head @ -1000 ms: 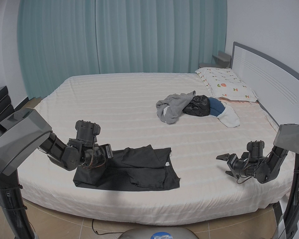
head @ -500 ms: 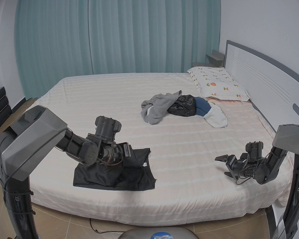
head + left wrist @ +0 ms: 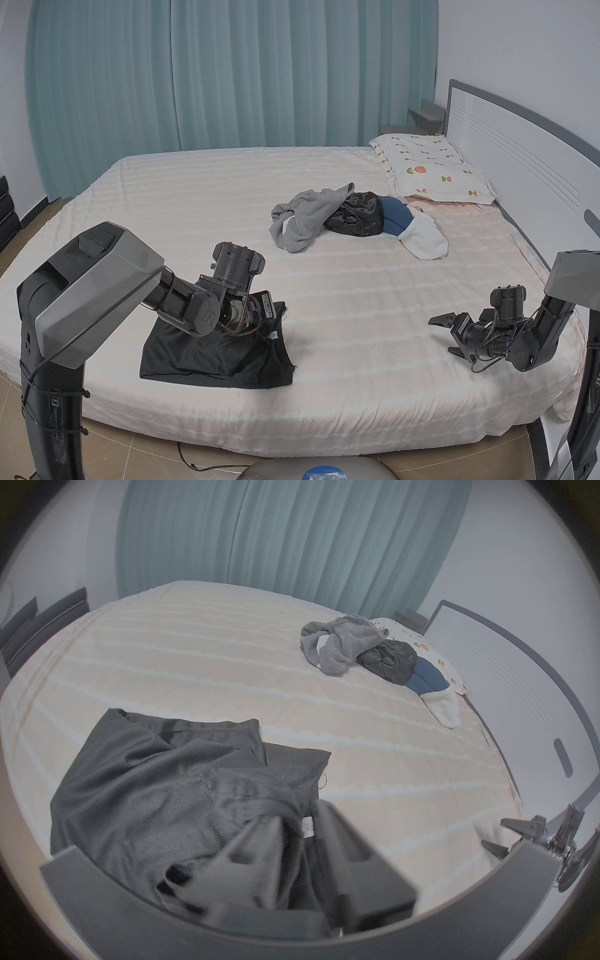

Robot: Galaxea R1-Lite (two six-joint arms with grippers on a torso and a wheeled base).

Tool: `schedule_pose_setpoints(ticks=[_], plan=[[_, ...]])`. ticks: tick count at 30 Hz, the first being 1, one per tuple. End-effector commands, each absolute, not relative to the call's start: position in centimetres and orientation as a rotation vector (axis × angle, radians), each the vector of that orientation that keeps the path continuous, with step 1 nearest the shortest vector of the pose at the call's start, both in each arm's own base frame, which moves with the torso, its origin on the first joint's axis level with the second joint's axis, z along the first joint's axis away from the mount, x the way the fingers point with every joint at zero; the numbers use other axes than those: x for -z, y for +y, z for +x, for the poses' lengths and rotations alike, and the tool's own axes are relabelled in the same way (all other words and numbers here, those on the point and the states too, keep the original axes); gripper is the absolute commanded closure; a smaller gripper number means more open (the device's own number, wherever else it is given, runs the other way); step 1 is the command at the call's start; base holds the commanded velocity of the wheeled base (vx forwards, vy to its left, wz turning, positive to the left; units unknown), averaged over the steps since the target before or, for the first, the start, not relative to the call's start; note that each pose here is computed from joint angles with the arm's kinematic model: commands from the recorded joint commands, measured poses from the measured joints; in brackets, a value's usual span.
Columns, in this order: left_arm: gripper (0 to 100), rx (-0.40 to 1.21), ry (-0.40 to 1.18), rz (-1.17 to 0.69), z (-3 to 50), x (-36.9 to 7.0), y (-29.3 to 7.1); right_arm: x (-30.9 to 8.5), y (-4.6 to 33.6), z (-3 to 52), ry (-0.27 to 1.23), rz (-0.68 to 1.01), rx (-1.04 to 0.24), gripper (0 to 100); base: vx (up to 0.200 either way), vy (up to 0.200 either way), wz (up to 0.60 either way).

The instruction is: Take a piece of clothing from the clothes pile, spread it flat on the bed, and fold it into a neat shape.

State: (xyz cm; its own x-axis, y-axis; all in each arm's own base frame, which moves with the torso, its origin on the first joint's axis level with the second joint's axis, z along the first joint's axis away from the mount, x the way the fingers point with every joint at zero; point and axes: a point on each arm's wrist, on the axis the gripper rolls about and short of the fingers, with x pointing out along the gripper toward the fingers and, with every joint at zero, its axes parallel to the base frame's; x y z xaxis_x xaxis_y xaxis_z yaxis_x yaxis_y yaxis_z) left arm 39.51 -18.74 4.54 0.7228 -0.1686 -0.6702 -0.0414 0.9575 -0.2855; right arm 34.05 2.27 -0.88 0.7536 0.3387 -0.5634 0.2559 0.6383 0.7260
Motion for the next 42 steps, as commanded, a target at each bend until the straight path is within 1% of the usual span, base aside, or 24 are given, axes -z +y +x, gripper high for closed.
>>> schedule_pose_setpoints(ticks=[1,8,9,11,13,14,15,17,23,31,33,42], plan=[[0,0.073,0.761,-0.318,39.5,-4.6,-19.2,1.0,2.3,34.1,0.744,0.899,-0.052,0,0.0,0.0,0.0],[0,0.08,0.742,-0.349,39.2,-5.8,-19.1,1.0,2.4,34.0,0.747,0.898,-0.053,0,0.0,0.0,0.0],[0,0.092,0.723,-0.394,39.0,-7.0,-19.0,1.1,2.5,34.0,0.749,0.896,-0.055,0,0.0,0.0,0.0],[0,0.105,0.708,-0.446,38.9,-8.2,-19.0,1.1,2.5,34.0,0.751,0.895,-0.055,0,0.0,0.0,0.0],[0,0.149,0.697,-0.521,38.6,-9.9,-19.0,1.1,2.6,34.0,0.75,0.894,-0.057,0,0.0,0.0,0.0],[0,0.149,0.697,-0.521,38.6,-9.9,-19.0,1.1,2.6,34.0,0.75,0.894,-0.057,0,0.0,0.0,0.0],[0,0.19,0.694,-0.583,38.4,-11.1,-19.0,1.1,2.6,34.0,0.751,0.894,-0.056,0,0.0,0.0,0.0],[0,0.206,0.696,-0.618,38.3,-11.5,-18.9,1.0,2.6,34.0,0.75,0.894,-0.057,0,0.0,0.0,0.0],[0,0.169,0.702,-0.615,38.7,-10.6,-18.2,1.0,2.6,34.0,0.75,0.894,-0.057,0,0.0,0.0,0.0],[0,0.094,0.727,-0.635,38.3,-8.2,-15.4,1.1,2.6,33.9,0.754,0.894,-0.057,0,0.0,0.0,0.0],[0,0.059,0.726,-0.693,37.8,-7.2,-14.5,1.0,3.1,33.6,0.762,0.888,-0.066,0,0.0,0.0,0.0],[0,-0.053,0.72,-0.935,36.6,-6.3,-11.3,0.5,5.0,32.5,0.787,0.842,-0.116,0,0.0,0.0,0.0]])
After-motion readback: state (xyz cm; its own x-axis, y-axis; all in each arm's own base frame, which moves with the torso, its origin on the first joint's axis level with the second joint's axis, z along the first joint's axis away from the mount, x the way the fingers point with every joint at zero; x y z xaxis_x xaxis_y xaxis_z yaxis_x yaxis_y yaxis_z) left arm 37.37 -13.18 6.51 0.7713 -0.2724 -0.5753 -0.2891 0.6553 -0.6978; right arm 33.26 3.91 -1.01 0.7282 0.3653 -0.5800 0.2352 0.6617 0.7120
